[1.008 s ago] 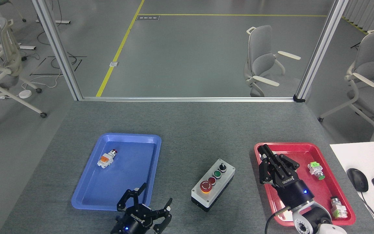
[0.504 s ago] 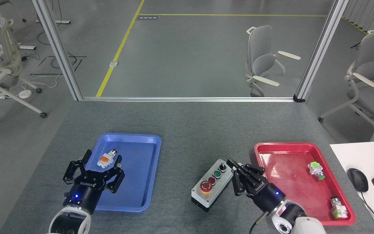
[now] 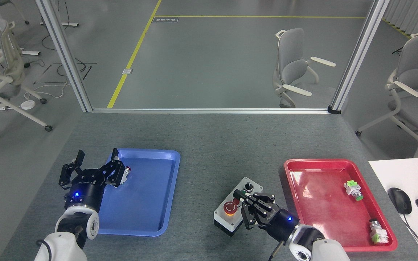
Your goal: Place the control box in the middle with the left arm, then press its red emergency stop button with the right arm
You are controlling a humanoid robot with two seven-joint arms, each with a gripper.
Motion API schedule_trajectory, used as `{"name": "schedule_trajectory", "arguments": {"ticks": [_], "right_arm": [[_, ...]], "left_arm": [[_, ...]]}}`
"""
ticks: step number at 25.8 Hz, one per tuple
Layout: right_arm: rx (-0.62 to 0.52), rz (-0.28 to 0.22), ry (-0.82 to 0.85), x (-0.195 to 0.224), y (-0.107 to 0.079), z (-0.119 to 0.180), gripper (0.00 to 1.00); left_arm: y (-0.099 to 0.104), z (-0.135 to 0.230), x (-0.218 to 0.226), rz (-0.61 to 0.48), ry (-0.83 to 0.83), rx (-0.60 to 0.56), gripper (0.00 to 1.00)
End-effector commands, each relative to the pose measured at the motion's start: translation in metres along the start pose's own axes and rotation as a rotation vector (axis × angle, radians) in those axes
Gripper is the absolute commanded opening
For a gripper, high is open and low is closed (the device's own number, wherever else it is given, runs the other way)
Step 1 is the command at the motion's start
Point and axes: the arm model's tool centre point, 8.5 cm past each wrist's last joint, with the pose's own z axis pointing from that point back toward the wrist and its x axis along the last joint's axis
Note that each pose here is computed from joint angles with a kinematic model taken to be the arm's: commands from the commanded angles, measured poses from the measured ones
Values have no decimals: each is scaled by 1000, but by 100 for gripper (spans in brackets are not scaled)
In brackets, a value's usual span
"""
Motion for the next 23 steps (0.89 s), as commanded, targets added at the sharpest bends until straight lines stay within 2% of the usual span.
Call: {"name": "schedule_trajectory", "arguments": {"ticks": [1, 4, 16, 19, 23], "right_arm": [[38, -17, -1, 2, 13, 2, 0], [52, -27, -4, 2, 18, 1, 0], [58, -29, -19, 7, 20, -3, 0], [83, -48, -14, 8, 30, -1, 0], [118, -41, -23, 10, 38, -1, 0]], "left_arm": [[0, 0, -4, 77, 7, -5, 99], [-3, 3, -5, 125, 15, -14, 99], [0, 1, -5, 112, 12, -6, 99], [-1, 1, 0, 121, 11, -5, 99], [-8, 3, 25, 182, 37, -3, 99]]}}
